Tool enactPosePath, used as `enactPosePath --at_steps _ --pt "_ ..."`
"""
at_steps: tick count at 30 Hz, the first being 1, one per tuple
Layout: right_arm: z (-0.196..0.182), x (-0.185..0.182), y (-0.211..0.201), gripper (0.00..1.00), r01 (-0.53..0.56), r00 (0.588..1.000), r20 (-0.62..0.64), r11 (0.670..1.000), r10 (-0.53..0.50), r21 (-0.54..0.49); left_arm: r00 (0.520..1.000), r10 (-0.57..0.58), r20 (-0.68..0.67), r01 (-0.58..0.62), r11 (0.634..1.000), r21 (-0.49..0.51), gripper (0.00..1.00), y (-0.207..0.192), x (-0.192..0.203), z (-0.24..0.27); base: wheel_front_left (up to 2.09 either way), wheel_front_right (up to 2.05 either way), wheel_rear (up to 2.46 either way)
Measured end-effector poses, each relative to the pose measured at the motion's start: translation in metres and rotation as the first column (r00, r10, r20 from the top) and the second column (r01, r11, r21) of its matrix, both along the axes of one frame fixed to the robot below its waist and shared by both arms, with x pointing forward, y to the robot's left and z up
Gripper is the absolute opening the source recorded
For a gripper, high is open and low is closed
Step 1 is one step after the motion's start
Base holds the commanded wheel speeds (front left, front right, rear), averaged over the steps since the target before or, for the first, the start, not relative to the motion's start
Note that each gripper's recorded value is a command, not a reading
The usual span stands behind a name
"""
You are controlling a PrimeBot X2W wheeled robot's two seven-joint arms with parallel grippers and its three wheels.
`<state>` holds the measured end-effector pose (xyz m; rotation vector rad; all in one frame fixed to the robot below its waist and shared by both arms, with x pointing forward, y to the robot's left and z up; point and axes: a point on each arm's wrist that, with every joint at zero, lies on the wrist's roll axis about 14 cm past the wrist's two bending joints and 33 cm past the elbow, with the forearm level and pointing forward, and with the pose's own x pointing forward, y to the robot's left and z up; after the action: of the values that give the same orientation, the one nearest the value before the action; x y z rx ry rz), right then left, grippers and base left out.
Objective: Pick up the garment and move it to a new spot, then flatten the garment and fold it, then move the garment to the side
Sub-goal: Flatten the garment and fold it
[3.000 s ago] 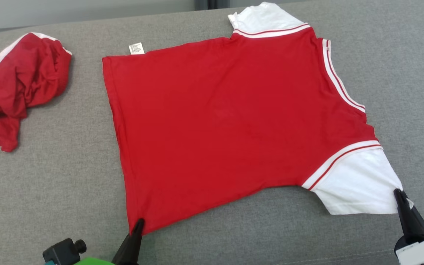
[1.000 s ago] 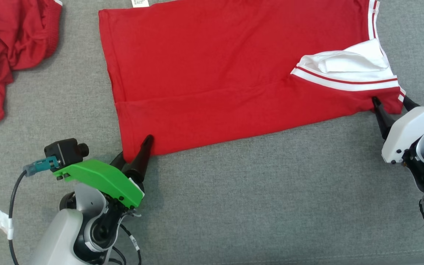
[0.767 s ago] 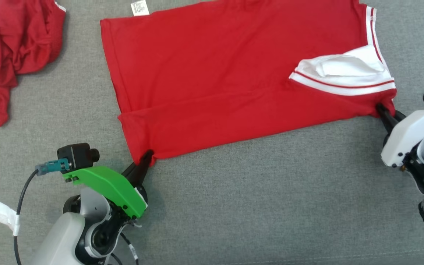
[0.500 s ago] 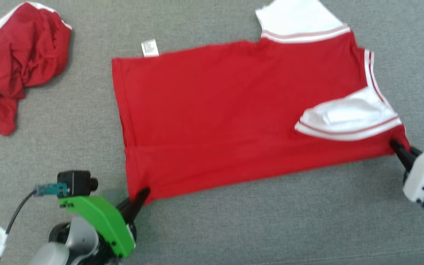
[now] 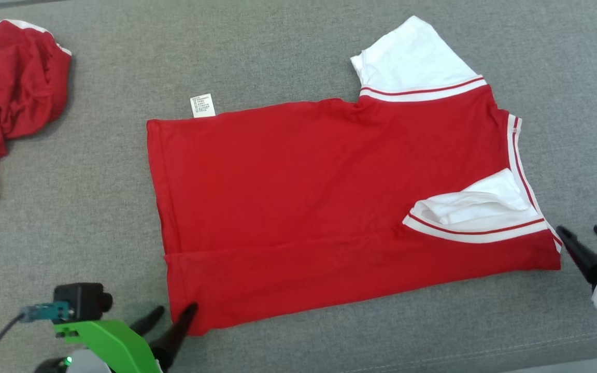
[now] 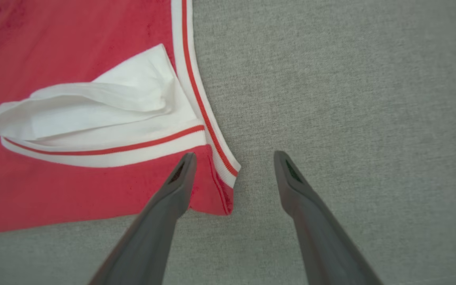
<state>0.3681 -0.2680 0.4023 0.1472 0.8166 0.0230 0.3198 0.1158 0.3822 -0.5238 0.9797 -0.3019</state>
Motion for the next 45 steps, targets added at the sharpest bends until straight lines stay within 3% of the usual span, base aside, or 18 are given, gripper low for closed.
enactPosePath --at_steps 5,10,12,16,22,26,32,33,34,35,36,40,45 --pt "0.062 0.072 0.005 1.0 -0.047 0.971 0.234 0.998 0.055 -0.042 0.98 0.063 0.186 -0.082 0.992 0.093 1.0 0.03 0.062 0.024 0.0 0.0 0.0" --pt "0.077 0.145 0.023 1.0 -0.128 0.944 0.281 0.975 0.176 -0.179 0.931 0.058 0.36 -0.116 0.983 0.141 1.0 0.03 0.142 0.038 0.0 0.0 0.0" --pt "0.076 0.175 0.039 1.0 -0.143 0.932 0.309 0.976 0.188 -0.164 0.913 0.07 0.403 -0.134 0.982 0.133 1.0 0.024 0.167 0.039 0.0 0.0 0.0" --pt "0.052 0.224 0.067 1.0 -0.176 0.931 0.29 0.969 0.221 -0.174 0.927 0.083 0.365 -0.132 0.985 0.112 1.0 0.011 0.191 0.011 0.0 0.0 0.0" --pt "0.001 0.265 0.09 1.0 -0.187 0.95 0.221 0.97 0.219 -0.157 0.935 0.04 0.352 -0.103 0.981 0.162 1.0 0.011 0.207 -0.017 0.0 0.0 0.0" --pt "-0.032 0.275 0.108 1.0 -0.2 0.959 0.182 0.973 0.219 -0.118 0.941 0.037 0.336 -0.096 0.982 0.161 1.0 0.013 0.209 -0.026 0.0 0.0 0.0" --pt "-0.049 0.284 0.132 1.0 -0.237 0.956 0.163 0.969 0.244 -0.063 0.949 0.035 0.313 -0.08 0.988 0.131 1.0 0.014 0.208 -0.032 0.0 0.0 0.0" --pt "-0.049 0.283 0.133 0.94 -0.238 0.957 0.159 0.97 0.244 -0.053 0.951 0.034 0.306 -0.076 0.989 0.125 1.0 0.013 0.207 -0.032 0.0 0.0 0.0" --pt "-0.049 0.283 0.133 0.58 -0.24 0.957 0.156 0.97 0.244 -0.045 0.953 0.028 0.303 -0.069 0.99 0.124 0.86 0.013 0.207 -0.031 0.0 0.0 0.0" --pt "-0.048 0.281 0.135 0.0 -0.246 0.957 0.152 0.969 0.248 -0.035 0.953 0.018 0.301 -0.058 0.99 0.125 0.41 0.012 0.206 -0.03 0.0 0.0 0.0" --pt "-0.047 0.279 0.138 0.0 -0.254 0.956 0.145 0.967 0.254 -0.021 0.953 0.005 0.302 -0.044 0.992 0.122 0.0 0.01 0.205 -0.029 0.0 0.0 0.0" --pt "-0.039 0.273 0.143 0.0 -0.267 0.953 0.153 0.963 0.26 0.026 0.957 -0.043 0.287 0.011 0.994 0.11 0.0 0.001 0.197 -0.027 0.0 0.0 0.0" --pt "-0.016 0.274 0.131 0.0 -0.233 0.947 0.239 0.971 0.216 0.047 0.944 -0.014 0.328 -0.018 0.995 0.094 0.0 0.001 0.199 -0.011 0.0 0.0 0.0"
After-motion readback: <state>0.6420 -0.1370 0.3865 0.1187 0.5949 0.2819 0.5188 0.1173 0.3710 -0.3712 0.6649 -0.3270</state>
